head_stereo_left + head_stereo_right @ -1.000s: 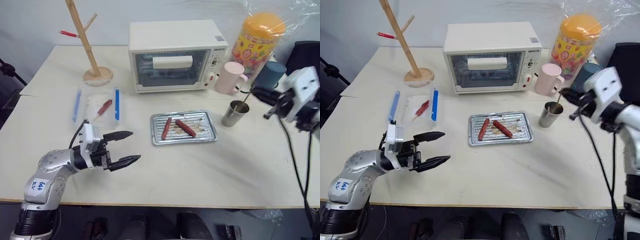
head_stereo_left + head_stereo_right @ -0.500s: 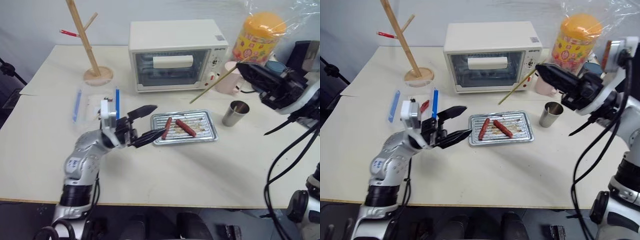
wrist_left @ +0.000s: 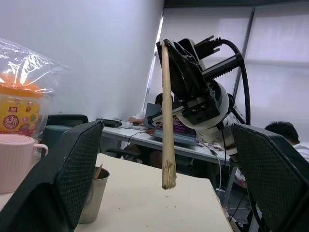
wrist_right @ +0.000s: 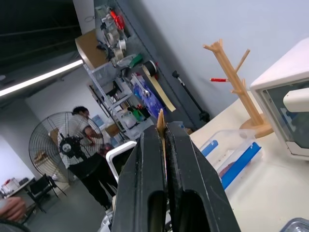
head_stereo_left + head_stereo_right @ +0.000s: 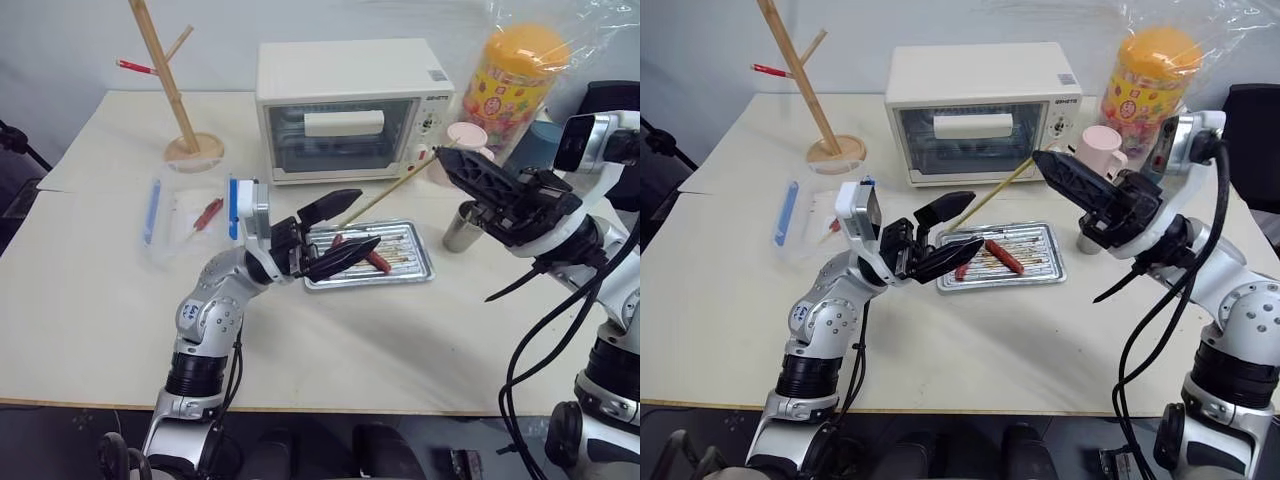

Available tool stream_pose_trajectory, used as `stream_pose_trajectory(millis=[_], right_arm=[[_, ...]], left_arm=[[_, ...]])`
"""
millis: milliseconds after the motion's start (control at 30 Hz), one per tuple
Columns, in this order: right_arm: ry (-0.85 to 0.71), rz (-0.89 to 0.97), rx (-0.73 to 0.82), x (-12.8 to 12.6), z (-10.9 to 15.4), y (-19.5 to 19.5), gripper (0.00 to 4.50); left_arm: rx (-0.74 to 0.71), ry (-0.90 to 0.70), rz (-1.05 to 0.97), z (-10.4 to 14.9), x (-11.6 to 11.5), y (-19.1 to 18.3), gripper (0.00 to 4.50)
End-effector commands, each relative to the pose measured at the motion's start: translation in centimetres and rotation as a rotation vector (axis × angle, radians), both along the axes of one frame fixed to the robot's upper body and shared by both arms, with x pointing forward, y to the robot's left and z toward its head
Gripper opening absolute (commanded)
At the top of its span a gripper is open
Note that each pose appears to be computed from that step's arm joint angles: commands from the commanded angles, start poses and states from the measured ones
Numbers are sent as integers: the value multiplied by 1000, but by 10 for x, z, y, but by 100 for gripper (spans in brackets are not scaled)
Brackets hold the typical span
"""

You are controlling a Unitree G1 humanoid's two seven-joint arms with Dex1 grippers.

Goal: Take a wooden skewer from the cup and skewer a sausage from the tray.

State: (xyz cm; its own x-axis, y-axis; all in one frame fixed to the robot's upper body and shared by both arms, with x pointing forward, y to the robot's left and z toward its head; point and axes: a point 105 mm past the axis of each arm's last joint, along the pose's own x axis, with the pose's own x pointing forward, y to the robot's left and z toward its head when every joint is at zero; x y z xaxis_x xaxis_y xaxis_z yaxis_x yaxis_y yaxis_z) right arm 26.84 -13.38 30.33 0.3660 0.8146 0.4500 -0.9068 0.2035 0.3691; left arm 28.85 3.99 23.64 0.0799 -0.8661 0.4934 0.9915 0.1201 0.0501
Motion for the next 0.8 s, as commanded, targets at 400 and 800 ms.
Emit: stream_pose_trajectory(millis=[400,800], right_arm=[[-12,5,32,-8,-2,6,0],[15,-98,-103,0,-18,-9,128]], left_arm=[[-90,-19,-16,16,-8,-8,125],[-90,1,56,18,-2,3,0]])
